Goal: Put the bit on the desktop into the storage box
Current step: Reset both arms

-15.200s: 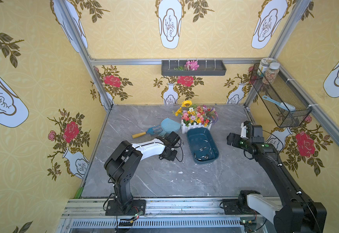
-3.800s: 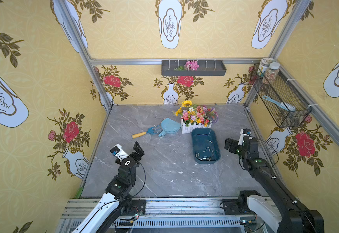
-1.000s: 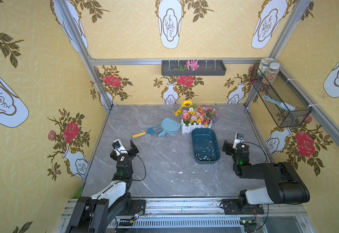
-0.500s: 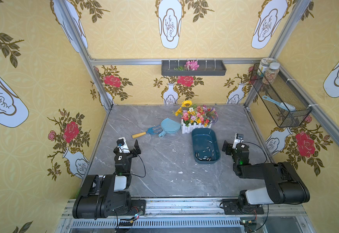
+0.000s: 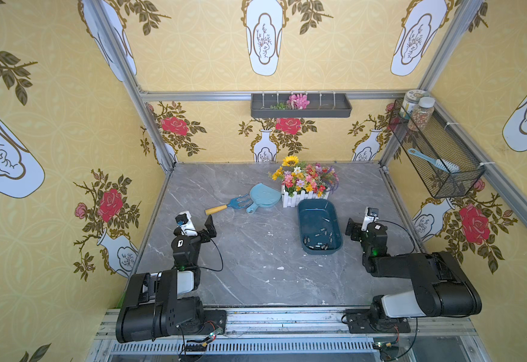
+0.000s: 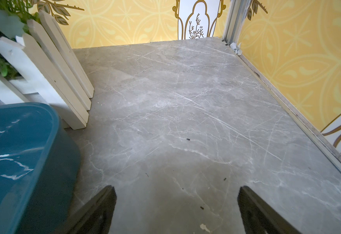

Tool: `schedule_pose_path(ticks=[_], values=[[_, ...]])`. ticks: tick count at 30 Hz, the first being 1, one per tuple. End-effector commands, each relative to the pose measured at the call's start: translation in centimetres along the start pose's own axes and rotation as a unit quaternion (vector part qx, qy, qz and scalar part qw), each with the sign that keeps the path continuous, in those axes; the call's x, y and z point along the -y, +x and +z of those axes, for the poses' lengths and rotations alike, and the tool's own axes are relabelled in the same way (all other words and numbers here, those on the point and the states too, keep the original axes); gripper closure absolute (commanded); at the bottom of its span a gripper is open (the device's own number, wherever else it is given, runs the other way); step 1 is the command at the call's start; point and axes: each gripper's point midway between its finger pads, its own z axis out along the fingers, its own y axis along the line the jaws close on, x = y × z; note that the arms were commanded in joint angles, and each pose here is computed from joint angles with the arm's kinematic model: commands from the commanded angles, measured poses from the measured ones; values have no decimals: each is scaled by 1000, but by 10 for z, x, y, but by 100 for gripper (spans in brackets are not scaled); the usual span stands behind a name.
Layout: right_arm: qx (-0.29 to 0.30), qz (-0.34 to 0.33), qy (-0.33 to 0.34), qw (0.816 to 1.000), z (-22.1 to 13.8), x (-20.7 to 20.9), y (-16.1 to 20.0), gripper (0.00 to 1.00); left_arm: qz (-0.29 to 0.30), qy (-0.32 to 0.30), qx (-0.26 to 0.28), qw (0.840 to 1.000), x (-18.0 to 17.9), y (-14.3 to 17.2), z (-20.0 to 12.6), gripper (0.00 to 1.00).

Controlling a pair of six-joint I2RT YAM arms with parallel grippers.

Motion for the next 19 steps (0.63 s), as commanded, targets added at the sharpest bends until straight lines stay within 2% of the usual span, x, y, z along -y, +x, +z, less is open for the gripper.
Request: schedule_pose_path(ticks=[1, 19], values=[[17, 0, 3, 1000, 1, 0, -10, 3, -3, 5, -1, 1000, 1, 1, 0, 0], [16, -2, 2, 1000, 1, -1, -9, 3, -3, 5, -2, 1000, 1, 1, 0, 0]])
